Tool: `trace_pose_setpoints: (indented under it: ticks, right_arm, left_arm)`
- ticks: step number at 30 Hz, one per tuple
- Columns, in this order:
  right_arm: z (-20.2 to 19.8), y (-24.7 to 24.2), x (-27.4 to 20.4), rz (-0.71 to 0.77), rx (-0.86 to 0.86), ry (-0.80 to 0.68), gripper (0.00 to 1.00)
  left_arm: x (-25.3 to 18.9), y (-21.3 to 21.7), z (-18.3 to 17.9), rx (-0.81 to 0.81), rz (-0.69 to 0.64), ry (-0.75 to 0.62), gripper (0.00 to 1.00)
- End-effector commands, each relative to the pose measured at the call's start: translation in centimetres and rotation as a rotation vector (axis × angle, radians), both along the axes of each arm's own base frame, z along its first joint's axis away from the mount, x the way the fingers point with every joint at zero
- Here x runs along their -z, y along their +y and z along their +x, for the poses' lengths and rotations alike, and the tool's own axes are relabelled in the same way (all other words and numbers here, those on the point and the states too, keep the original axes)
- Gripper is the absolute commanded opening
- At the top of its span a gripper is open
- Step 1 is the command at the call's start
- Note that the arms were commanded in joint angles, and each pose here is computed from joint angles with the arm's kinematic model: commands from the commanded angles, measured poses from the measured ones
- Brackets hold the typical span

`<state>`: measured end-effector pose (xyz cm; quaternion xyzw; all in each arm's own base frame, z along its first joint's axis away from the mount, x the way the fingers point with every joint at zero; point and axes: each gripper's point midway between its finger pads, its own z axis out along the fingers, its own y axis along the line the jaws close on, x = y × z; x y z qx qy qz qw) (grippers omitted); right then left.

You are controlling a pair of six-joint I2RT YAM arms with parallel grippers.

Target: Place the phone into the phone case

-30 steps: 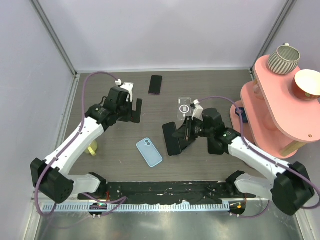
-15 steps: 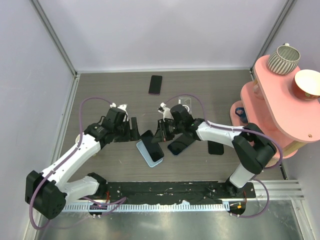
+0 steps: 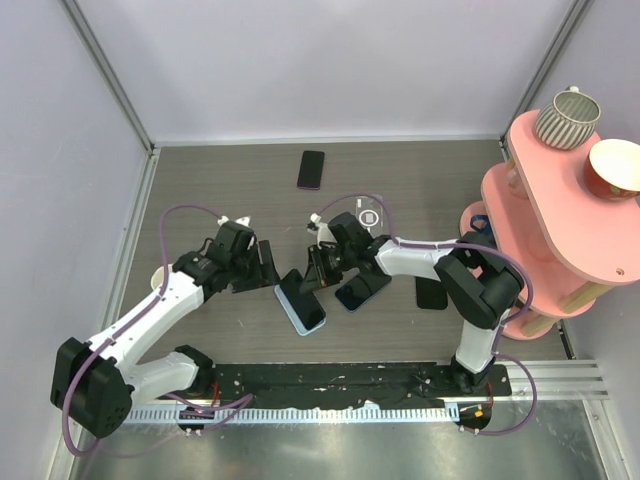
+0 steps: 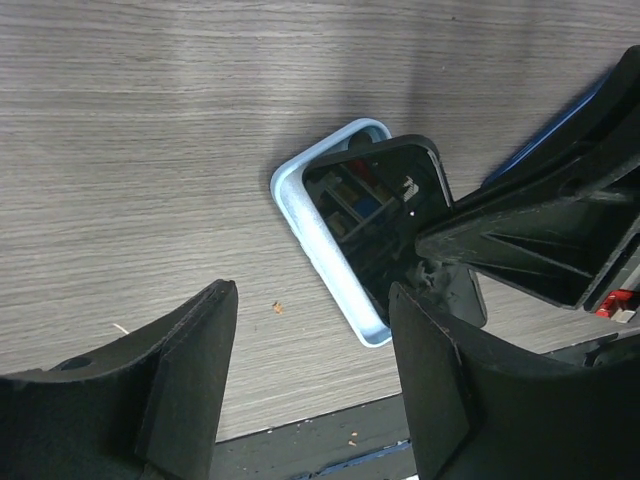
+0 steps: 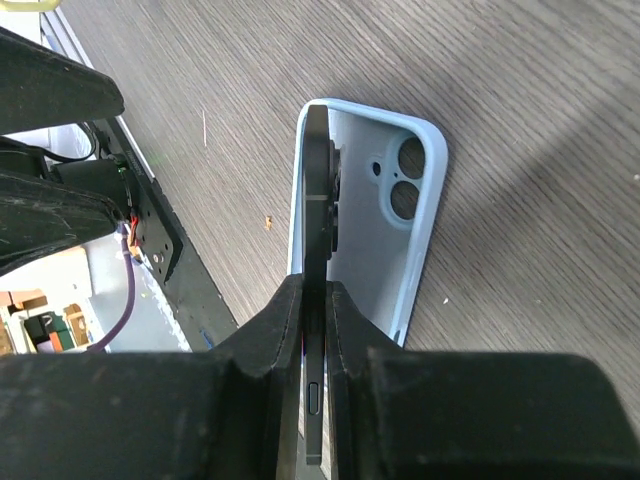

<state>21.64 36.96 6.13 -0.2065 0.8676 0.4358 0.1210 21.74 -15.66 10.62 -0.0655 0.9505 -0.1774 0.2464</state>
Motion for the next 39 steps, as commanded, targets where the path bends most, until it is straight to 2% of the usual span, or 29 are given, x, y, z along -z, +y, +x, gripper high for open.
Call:
trace_pose_setpoints:
  ticks: [1,8,15,18,19,21,25,30,39]
  right_arm:
    - [0.6,2.0,-2.3,0.08,-0.039,-0.044,0.05]
    - [0.7,2.1,-0.8,0.059,0.015,-0.007,0.05]
    - [1.0,1.6,0.0,0.043,0.067,-0.007,0.05]
    - [1.0,1.4,0.7,0.035,0.087,0.0,0.05]
    - [1.0,1.4,0.8,0.036,0.099,0.011,0.05]
    - [1.0,1.3,1.1,0.045,0.116,0.011,0.05]
    - [0.7,1.5,0.8,0.072,0.126,0.009,0.05]
    - [1.0,0.7,2.4,0.01,0.182,0.018,0.05]
    - [0.7,0.1,3.1,0.031,0.27,0.053,0.05]
  left_arm:
    - [-0.8,-0.9,0.6,-0.019,-0.064,-0.035,0.64]
    - [1.3,-1.8,-0.2,-0.05,-0.138,0.019,0.54]
    - [3.4,-0.9,-1.1,-0.118,-0.115,0.078,0.38]
    - [4.4,-0.4,-1.5,-0.128,-0.085,0.103,0.23]
    - [4.6,-0.5,-1.7,-0.126,-0.086,0.11,0.12]
    - [5.3,-0.5,-2.2,-0.127,-0.095,0.135,0.0]
    - [6.4,-1.0,-2.6,-0.152,-0.148,0.143,0.0]
    - [8.8,-1.9,-3.8,-0.193,-0.223,0.222,0.0]
    - [9.6,-2.0,-3.7,-0.18,-0.207,0.23,0.0]
